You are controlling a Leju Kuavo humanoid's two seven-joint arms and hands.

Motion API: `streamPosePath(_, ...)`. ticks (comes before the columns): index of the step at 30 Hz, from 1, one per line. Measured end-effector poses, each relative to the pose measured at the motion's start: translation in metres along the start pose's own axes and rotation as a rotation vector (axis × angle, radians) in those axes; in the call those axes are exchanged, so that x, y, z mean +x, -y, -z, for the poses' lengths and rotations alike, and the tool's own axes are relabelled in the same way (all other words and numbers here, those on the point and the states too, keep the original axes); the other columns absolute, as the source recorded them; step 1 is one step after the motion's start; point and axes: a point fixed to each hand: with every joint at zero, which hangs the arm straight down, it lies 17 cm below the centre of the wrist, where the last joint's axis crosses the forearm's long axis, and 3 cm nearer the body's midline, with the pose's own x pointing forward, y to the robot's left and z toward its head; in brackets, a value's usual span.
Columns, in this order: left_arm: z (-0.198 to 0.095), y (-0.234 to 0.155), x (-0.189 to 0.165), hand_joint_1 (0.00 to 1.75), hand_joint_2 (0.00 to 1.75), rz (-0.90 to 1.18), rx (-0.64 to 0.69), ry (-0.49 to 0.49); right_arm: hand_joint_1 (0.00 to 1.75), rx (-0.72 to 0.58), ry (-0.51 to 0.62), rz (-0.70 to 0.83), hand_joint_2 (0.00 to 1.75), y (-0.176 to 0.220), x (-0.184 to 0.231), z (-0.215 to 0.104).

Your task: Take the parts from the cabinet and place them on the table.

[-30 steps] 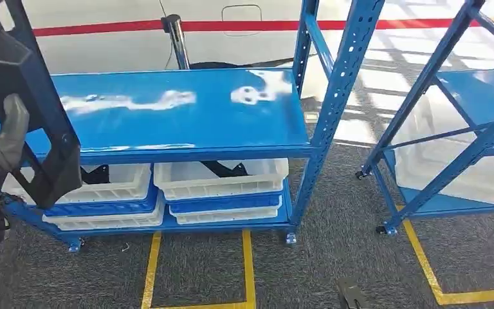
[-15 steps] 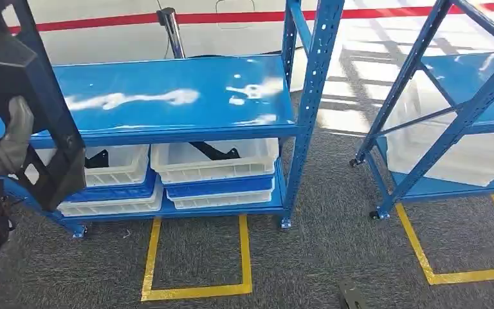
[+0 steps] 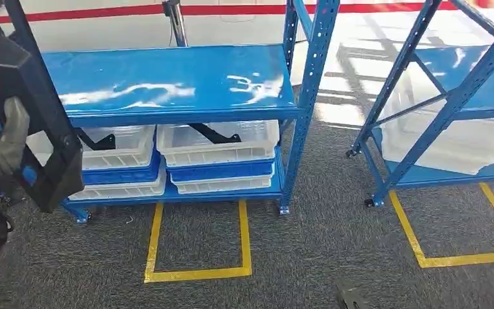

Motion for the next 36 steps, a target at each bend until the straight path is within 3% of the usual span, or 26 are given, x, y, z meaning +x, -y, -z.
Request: streamPosePath(36,-0.0078,0.0035,-0.0083,1.75,1.75,-0.013,0.000,-0.025,0.00,0.004,-0.004,0.003,0.00,-0.0012,-0.0012,-0.0004)
